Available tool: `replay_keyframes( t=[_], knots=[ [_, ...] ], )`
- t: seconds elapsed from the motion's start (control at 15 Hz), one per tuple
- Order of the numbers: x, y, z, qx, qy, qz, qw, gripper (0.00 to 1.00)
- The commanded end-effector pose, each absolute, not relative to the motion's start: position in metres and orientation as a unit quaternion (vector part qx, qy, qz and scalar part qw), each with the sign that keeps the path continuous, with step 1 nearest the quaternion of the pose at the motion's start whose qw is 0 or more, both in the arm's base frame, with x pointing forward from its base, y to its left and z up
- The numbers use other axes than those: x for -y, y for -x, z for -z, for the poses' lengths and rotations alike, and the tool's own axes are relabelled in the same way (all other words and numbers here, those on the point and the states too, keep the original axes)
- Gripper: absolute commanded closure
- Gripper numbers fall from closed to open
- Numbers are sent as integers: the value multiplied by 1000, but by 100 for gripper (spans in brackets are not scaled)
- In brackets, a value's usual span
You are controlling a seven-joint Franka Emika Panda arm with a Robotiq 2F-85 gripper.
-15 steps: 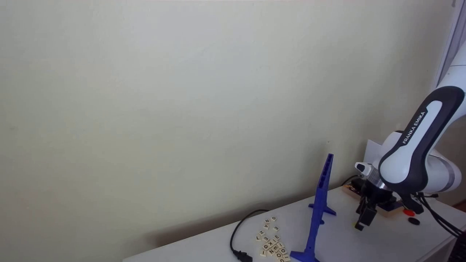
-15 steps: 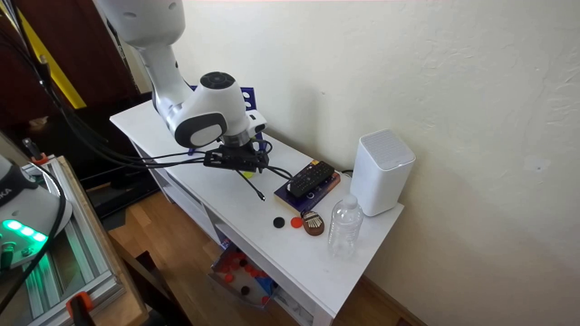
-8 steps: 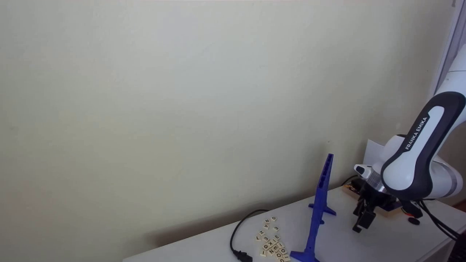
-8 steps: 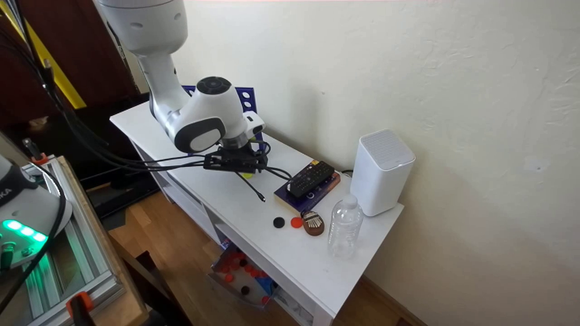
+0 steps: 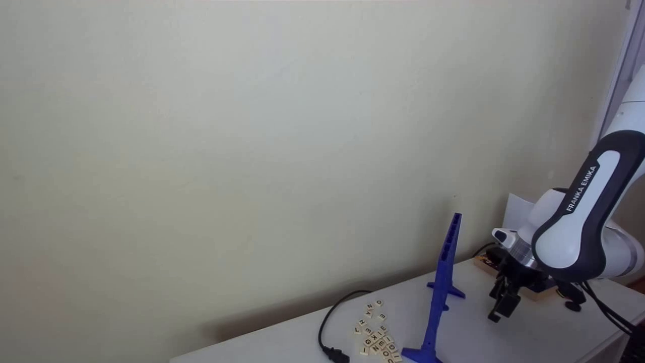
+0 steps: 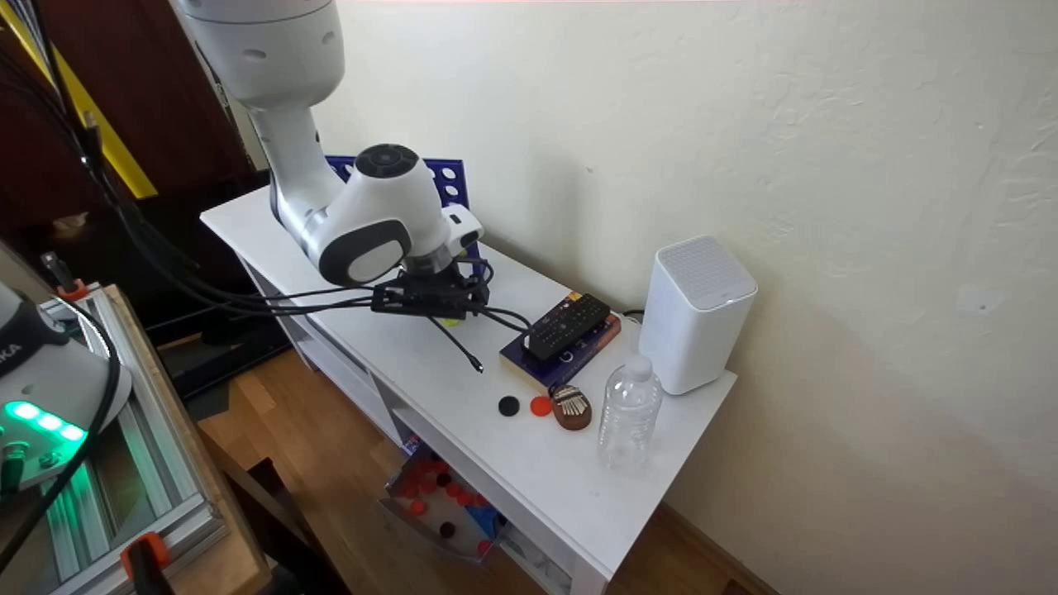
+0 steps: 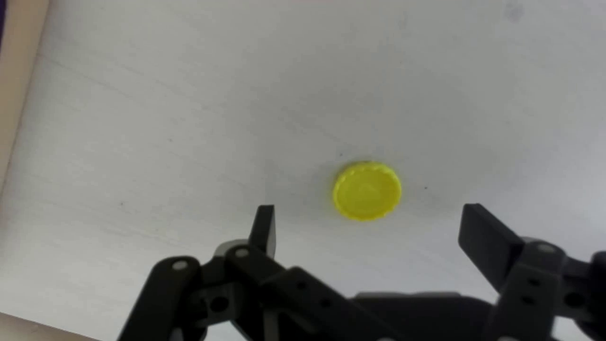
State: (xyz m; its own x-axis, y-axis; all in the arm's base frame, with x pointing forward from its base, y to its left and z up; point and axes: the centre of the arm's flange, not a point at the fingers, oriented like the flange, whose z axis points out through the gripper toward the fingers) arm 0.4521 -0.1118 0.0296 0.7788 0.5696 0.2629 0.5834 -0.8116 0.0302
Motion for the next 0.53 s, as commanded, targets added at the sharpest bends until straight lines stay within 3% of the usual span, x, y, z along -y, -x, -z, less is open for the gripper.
replay_keyframes(
  t=[0.0, 0.13, 0.27, 0.33, 0.47],
  knots=[
    [118, -452, -27, 299, 944, 137, 27, 0],
    [118, -452, -27, 298, 945, 135, 27, 3],
    [118, -451, -27, 297, 945, 135, 27, 11],
    [118, -451, -27, 296, 945, 136, 27, 28],
    [118, -451, -27, 296, 945, 136, 27, 38]
  ],
)
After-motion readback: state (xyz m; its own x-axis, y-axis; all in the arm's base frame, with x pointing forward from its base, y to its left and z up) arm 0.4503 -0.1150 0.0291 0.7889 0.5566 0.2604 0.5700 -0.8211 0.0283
